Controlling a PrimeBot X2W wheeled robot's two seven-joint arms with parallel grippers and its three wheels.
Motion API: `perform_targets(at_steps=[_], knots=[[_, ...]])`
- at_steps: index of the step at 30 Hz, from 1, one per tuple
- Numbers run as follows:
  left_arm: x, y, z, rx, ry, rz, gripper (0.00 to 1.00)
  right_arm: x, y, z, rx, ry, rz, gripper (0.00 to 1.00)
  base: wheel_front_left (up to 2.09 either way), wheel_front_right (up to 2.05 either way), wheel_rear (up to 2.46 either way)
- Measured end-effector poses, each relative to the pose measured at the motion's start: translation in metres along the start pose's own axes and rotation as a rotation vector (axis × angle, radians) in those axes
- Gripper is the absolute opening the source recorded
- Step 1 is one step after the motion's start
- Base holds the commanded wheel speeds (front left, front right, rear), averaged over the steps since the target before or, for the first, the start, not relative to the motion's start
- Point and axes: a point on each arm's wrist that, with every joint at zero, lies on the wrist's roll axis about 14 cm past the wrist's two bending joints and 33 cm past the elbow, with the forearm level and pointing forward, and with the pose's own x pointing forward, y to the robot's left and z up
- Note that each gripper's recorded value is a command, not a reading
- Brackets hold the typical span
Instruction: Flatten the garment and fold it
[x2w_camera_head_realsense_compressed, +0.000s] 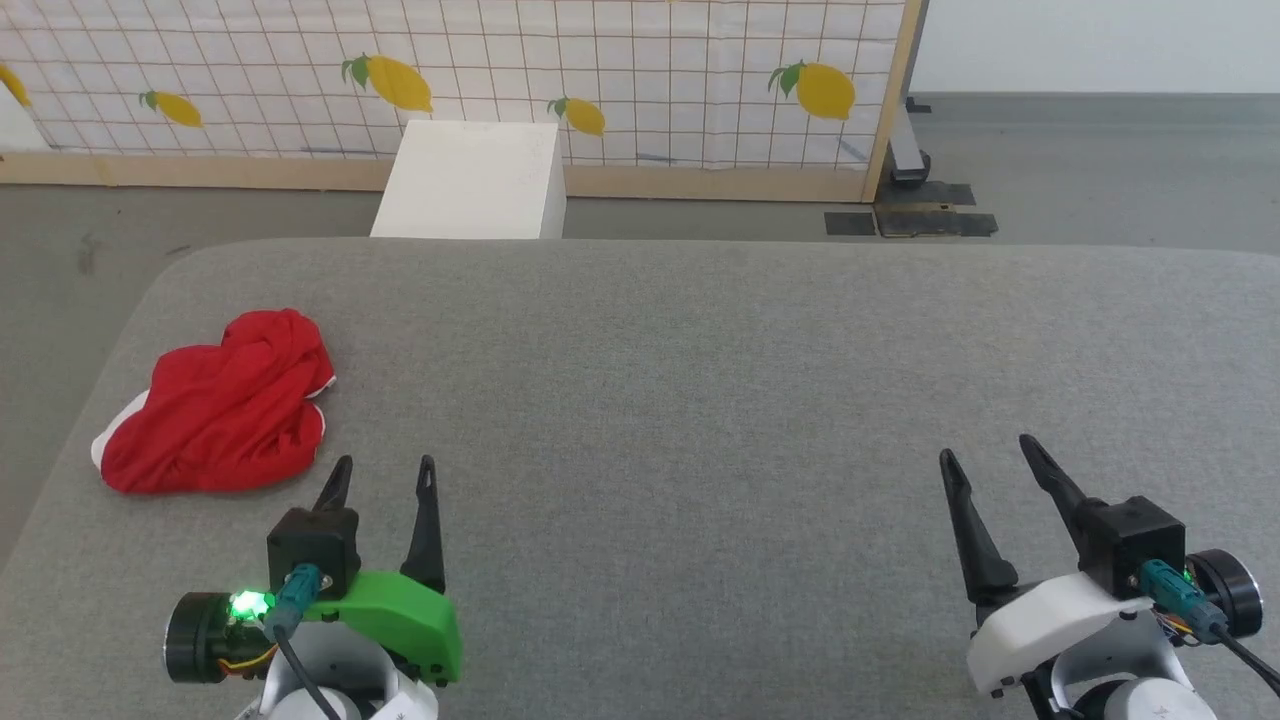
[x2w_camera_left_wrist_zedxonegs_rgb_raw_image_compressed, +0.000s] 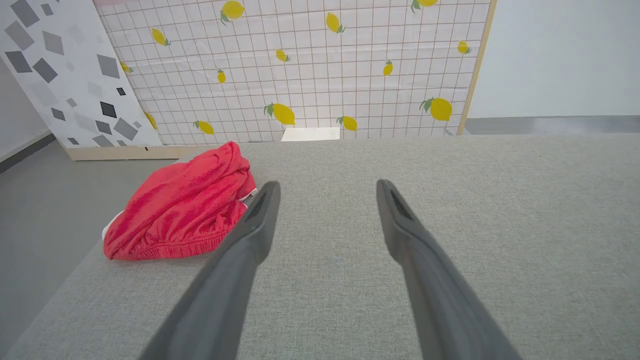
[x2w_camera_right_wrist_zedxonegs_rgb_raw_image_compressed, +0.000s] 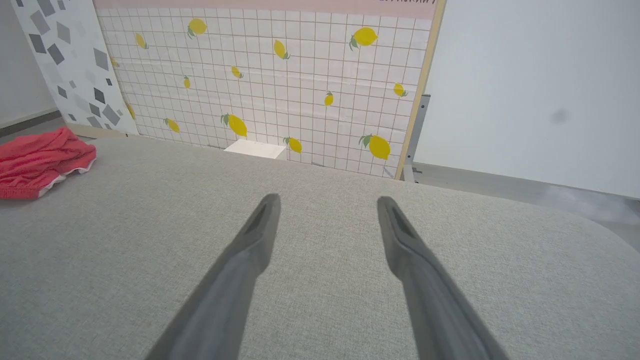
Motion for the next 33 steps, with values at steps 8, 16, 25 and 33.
perform_targets(at_steps=[8,16,25,33], knots=[[-0.005,0.009,-0.004,0.005,0.012,0.027,1.00,0.007,0.012,-0.001,0.007,0.004,0.037,1.00,0.00,0.00,0.00],[-0.016,0.028,-0.007,0.018,0.015,0.085,1.00,0.018,0.035,-0.001,0.024,0.002,0.109,1.00,0.00,0.00,0.00],[-0.038,0.059,-0.008,0.038,0.015,0.182,1.00,0.026,0.077,-0.007,0.045,0.030,0.235,1.00,0.00,0.00,0.00],[-0.061,0.085,-0.008,0.062,0.017,0.262,1.00,0.031,0.113,-0.006,0.059,0.036,0.344,1.00,0.00,0.00,0.00]])
